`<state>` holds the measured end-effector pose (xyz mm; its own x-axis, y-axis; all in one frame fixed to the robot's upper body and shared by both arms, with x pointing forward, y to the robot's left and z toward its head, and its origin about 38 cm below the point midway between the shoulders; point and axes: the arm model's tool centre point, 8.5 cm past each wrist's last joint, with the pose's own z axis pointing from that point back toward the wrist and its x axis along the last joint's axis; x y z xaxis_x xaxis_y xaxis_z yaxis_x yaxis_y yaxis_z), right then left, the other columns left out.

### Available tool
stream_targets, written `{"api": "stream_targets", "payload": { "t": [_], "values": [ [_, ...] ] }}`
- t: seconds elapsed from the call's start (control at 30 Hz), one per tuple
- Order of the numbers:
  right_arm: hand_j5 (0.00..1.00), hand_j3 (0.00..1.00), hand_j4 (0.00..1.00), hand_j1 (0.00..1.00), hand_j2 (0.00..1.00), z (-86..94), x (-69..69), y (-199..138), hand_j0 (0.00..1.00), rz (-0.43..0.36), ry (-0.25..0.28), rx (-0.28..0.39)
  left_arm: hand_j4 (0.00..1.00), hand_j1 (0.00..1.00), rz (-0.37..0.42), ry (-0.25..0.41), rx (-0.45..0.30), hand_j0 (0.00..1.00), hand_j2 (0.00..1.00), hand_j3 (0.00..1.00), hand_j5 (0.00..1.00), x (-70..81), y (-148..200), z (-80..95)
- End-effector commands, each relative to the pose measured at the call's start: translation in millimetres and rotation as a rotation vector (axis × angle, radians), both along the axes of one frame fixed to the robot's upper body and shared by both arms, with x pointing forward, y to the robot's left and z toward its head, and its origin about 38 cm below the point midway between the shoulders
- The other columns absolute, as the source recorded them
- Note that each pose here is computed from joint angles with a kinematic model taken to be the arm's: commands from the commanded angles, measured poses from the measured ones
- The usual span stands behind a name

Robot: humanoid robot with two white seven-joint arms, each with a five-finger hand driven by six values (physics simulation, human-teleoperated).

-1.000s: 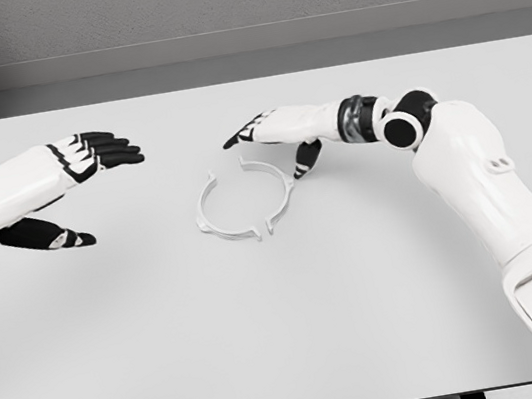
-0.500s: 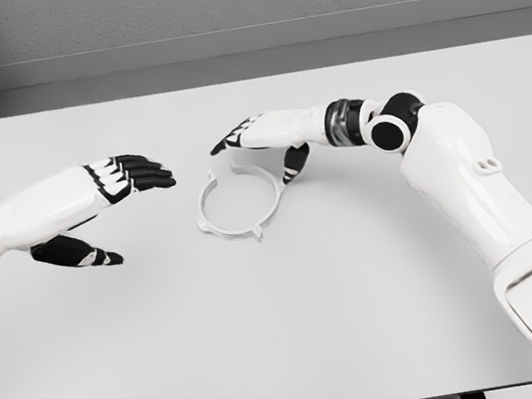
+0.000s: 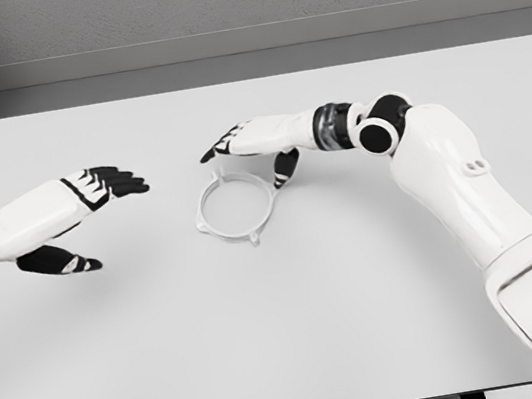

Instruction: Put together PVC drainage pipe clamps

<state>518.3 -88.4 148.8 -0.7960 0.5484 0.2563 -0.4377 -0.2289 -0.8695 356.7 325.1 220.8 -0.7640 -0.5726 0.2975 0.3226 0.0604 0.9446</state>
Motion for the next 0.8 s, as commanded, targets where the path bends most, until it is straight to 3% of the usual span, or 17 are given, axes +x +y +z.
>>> {"api": "stream_targets", "payload": {
  "t": [0.0,0.23,0.27,0.37,0.47,0.7,0.77],
  "values": [
    [1.00,1.00,1.00,1.00,1.00,2.3,-0.7,3,1.00,0.005,-0.003,0.009,1.00,1.00,0.015,0.006,-0.009,1.00,1.00,1.00,1.00,1.7,4,-0.7],
    [1.00,1.00,1.00,1.00,1.00,3.8,1.2,-1,1.00,-0.007,-0.003,0.016,1.00,1.00,0.013,0.008,-0.011,1.00,1.00,1.00,1.00,1.7,3,-1.4],
    [1.00,1.00,1.00,1.00,1.00,5.2,7.3,-19,1.00,-0.051,0.001,0.028,1.00,1.00,0.013,0.009,-0.011,1.00,1.00,1.00,1.00,1.4,3,-2.0],
    [1.00,1.00,1.00,1.00,1.00,27.1,27.7,-125,1.00,-0.261,-0.036,0.059,1.00,1.00,0.005,0.009,-0.037,1.00,1.00,1.00,1.00,1.0,-3,-3.8],
    [1.00,1.00,1.00,1.00,1.00,44.9,29.3,-195,1.00,-0.400,-0.070,0.095,1.00,1.00,0.008,0.014,-0.037,1.00,1.00,1.00,1.00,0.8,-2,-5.8],
    [1.00,1.00,1.00,1.00,1.00,33.5,-6.1,-299,1.00,-0.573,-0.014,0.231,1.00,1.00,0.008,0.020,-0.065,1.00,1.00,1.00,1.00,-0.4,-5,-9.2],
    [1.00,1.00,1.00,1.00,1.00,29.9,-10.3,-307,1.00,-0.595,-0.010,0.250,1.00,1.00,0.011,0.020,-0.064,1.00,1.00,1.00,1.00,-0.1,-4,-9.0]
  ]
}}
